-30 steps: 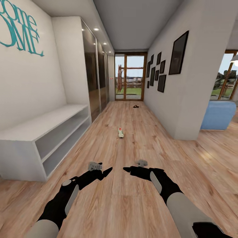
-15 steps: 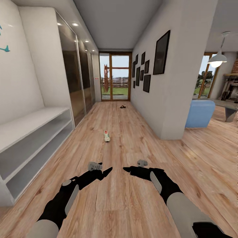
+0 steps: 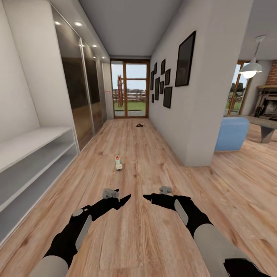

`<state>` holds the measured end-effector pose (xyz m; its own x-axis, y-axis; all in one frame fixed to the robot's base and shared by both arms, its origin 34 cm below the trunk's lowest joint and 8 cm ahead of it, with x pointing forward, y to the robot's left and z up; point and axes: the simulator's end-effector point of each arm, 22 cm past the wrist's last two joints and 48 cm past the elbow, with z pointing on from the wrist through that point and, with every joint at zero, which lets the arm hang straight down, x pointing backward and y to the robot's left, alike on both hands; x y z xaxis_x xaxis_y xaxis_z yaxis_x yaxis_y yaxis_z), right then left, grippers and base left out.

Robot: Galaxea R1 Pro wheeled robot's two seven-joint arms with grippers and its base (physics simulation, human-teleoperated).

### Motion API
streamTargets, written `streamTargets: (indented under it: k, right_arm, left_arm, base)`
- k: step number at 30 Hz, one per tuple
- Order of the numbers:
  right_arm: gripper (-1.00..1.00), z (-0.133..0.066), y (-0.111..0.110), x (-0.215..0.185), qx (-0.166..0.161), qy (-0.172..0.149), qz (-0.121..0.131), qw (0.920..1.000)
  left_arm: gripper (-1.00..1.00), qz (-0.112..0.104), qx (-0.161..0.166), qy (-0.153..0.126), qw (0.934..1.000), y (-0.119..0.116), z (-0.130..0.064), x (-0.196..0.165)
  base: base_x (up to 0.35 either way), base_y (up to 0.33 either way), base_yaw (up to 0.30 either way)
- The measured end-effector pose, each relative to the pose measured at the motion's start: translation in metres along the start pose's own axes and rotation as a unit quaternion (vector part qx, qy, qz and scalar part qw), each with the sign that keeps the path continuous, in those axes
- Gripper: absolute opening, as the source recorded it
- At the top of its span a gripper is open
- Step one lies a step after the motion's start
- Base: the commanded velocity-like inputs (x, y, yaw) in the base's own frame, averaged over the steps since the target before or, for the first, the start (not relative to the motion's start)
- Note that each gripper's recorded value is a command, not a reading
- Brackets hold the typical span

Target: Pick up the two gym shoes and the two sandals from the corridor floor and place them onto the hallstand (shoe rack) in the corridor, making sure they are on the rack and not on the floor. Arrange them so the two gym shoes are next to each other and the two sandals are next to each other.

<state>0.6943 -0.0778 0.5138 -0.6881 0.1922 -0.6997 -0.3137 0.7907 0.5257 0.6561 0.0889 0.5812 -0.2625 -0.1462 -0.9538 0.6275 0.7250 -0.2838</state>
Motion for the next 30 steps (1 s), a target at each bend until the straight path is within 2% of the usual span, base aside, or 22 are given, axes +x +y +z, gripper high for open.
streamTargets:
  k: [30]
  right_arm:
    - [1.0, 0.0001, 0.0002, 0.0, 0.0, 0.0, -0.001, 1.0]
  left_arm:
    - [1.0, 0.0, 0.0, 0.0, 1.0, 0.0001, -0.0001, 0.0]
  base:
    - [0.349, -0.072, 0.0]
